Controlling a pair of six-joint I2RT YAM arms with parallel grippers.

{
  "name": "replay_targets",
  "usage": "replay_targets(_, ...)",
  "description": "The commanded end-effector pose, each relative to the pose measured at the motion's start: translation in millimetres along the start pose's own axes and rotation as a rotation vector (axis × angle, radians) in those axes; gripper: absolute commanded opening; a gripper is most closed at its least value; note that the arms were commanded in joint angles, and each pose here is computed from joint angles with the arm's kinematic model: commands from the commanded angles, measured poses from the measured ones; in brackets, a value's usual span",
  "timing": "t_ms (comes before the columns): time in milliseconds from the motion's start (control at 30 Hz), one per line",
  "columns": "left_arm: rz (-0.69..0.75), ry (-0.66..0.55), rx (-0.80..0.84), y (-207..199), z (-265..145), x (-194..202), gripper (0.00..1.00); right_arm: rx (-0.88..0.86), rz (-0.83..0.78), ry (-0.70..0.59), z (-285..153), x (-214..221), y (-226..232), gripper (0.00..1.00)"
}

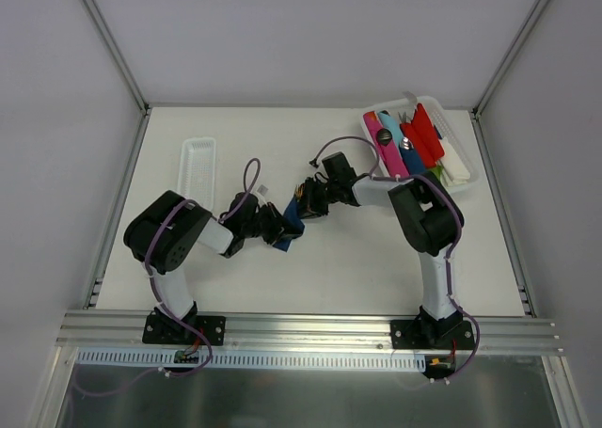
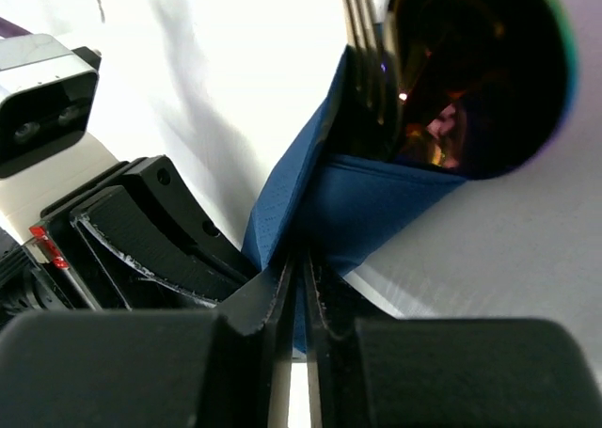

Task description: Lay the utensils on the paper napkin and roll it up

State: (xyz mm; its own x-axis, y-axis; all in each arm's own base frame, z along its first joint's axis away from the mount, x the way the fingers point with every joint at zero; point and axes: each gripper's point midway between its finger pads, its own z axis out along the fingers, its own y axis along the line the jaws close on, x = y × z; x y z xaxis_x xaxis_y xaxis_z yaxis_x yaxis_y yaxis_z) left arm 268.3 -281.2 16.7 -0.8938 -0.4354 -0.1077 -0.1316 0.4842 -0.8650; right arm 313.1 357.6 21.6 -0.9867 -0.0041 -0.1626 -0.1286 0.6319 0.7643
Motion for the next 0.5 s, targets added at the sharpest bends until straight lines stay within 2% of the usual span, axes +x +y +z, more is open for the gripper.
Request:
replay_targets(0,0.0,0.049,-0.192,46,-3,18,0.0,0.135,-0.058,-0.052,-14,-19,-22,0.11)
replay_targets(167,-0.001,0.071,-0.287,59,-3,21,0.0,0.125,-0.119,-0.122,-41,-51,-9,0.14)
replay_targets(367,-0.013,0.073,-0.333,68,-1,20,0.0,0.105,-0.141,-0.164,-64,-67,5,0.13)
replay_targets(467,-0.02,0.081,-0.349,72,0,22,0.04,0.052,-0.151,-0.175,-68,-69,19,0.13)
